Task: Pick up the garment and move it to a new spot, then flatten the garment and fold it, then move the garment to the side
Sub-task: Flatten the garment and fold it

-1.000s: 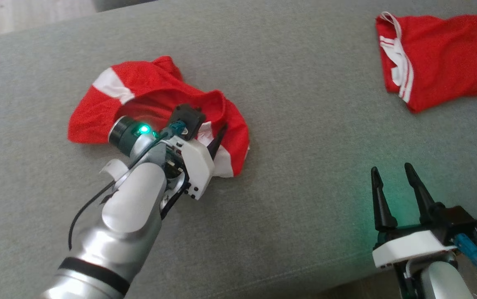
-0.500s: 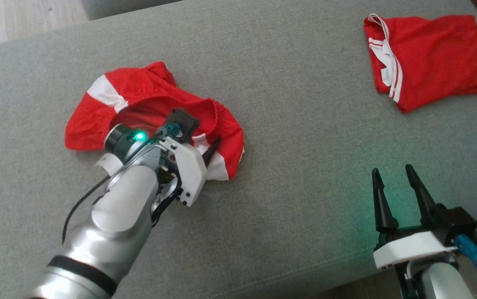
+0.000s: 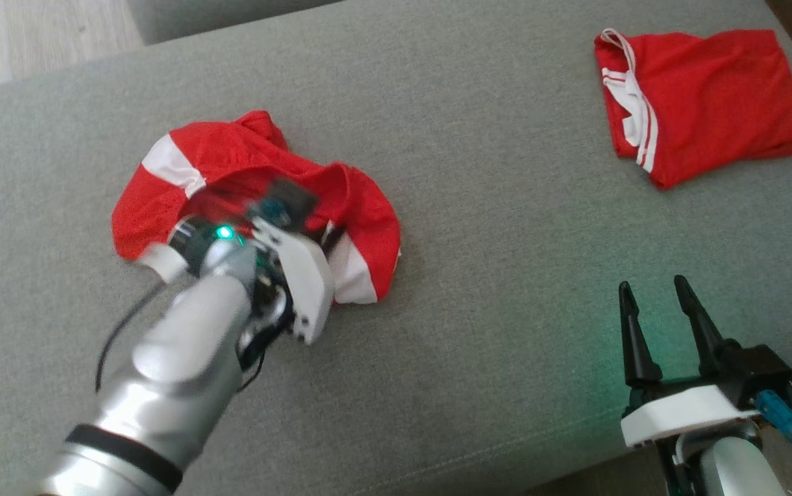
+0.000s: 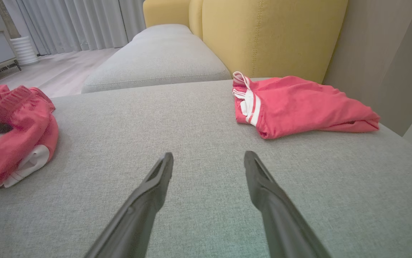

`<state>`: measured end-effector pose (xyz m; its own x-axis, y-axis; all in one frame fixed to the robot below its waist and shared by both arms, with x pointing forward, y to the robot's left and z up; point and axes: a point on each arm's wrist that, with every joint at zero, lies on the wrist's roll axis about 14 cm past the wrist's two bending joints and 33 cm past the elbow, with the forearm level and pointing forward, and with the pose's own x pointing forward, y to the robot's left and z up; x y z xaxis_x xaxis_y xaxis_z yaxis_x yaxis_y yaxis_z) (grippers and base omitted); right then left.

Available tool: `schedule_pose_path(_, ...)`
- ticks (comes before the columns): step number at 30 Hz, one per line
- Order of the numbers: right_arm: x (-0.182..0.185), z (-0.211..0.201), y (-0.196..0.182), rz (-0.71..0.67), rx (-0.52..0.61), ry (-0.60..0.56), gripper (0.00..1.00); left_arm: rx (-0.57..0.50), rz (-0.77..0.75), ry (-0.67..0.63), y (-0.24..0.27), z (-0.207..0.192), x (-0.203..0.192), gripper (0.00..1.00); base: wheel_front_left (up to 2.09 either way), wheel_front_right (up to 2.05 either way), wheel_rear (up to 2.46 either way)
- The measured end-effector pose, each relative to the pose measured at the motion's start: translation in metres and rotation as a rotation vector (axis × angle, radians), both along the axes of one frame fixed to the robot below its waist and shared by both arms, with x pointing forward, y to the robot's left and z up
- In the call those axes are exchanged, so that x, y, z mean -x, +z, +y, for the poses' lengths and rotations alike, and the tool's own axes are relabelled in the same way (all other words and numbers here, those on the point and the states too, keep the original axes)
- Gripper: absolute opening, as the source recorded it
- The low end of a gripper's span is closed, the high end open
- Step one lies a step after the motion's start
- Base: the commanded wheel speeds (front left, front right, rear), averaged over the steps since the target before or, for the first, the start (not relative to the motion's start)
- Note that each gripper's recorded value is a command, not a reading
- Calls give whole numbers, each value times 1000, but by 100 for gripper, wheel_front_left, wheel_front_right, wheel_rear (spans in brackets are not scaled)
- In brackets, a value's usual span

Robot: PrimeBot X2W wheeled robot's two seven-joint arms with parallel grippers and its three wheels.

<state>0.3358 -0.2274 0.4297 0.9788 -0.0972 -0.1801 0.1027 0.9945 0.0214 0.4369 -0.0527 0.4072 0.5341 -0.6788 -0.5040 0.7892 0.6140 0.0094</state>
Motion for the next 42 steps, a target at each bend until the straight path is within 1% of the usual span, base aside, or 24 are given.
schedule_pose_path(1, 1, -1, 1, -2, 0, -3, 100, 35, 12, 20, 7, -2, -3, 0, 0, 0, 0)
schedule_pose_path(2, 3, -2, 2, -6, 0, -7, 100, 126, 20, 64, 28, -6, -13, 0, 0, 0, 0)
schedule_pose_path(3, 4, -2, 3, -9, -1, -8, 100, 134, -9, 62, 39, -7, -20, 0, 0, 0, 0)
schedule_pose_path(4, 5, -3, 5, -15, -9, -15, 100, 137, -46, 57, 52, -8, -29, 0, 0, 0, 0)
schedule_pose_path(7, 10, -7, 8, -27, -27, -38, 100, 233, -166, 75, 112, -16, -62, 0, 0, 0, 0)
schedule_pose_path(8, 12, -9, 9, -30, -26, -43, 100, 277, -222, 78, 136, -19, -72, 0, 0, 0, 0)
schedule_pose_path(10, 15, -13, 10, -35, -31, -61, 100, 404, -304, 106, 183, -24, -87, 0, 0, 0, 0)
schedule_pose_path(11, 18, -15, 10, -35, -30, -70, 100, 425, -349, 94, 199, -27, -91, 0, 0, 0, 0)
schedule_pose_path(12, 19, -17, 11, -35, -29, -75, 100, 460, -380, 90, 213, -29, -93, 0, 0, 0, 0)
schedule_pose_path(14, 23, -20, 13, -42, -29, -86, 100, 528, -389, 93, 229, -33, -92, 0, 0, 0, 0)
schedule_pose_path(17, 30, -28, 15, -46, -25, -115, 100, 587, -404, 67, 240, -41, -87, 0, 0, 0, 0)
schedule_pose_path(19, 32, -32, 16, -52, -23, -128, 100, 638, -386, 56, 246, -47, -81, 0, 0, 0, 0)
schedule_pose_path(22, 33, -34, 16, -52, -23, -135, 100, 678, -376, -10, 254, -61, -63, 0, 0, 0, 0)
schedule_pose_path(25, 32, -35, 16, -51, -22, -137, 100, 699, -303, -115, 242, -80, -26, 0, 0, 0, 0)
schedule_pose_path(26, 32, -35, 16, -51, -22, -137, 100, 699, -303, -115, 242, -80, -26, 0, 0, 0, 0)
schedule_pose_path(27, 31, -34, 15, -48, -23, -132, 100, 698, -267, -143, 231, -84, -13, 0, 0, 0, 0)
schedule_pose_path(29, 29, -30, 11, -39, -27, -119, 100, 681, -181, -185, 205, -86, 14, 0, 0, 0, 0)
schedule_pose_path(32, 24, -24, 9, -34, -32, -97, 100, 647, -34, -217, 161, -79, 55, 0, 0, 0, 0)
schedule_pose_path(35, 17, -19, 9, -35, -35, -77, 100, 609, 127, -219, 119, -66, 97, 0, 0, 0, 0)
schedule_pose_path(37, 13, -15, 9, -37, -35, -61, 100, 552, 205, -164, 87, -46, 115, 0, 0, 0, 0)
schedule_pose_path(39, 10, -11, 9, -39, -35, -49, 100, 496, 267, -43, 55, -17, 122, 0, 0, 0, 0)
schedule_pose_path(42, 6, -6, 10, -45, -35, -27, 100, 392, 276, 141, 17, 32, 123, 0, 0, 0, 0)
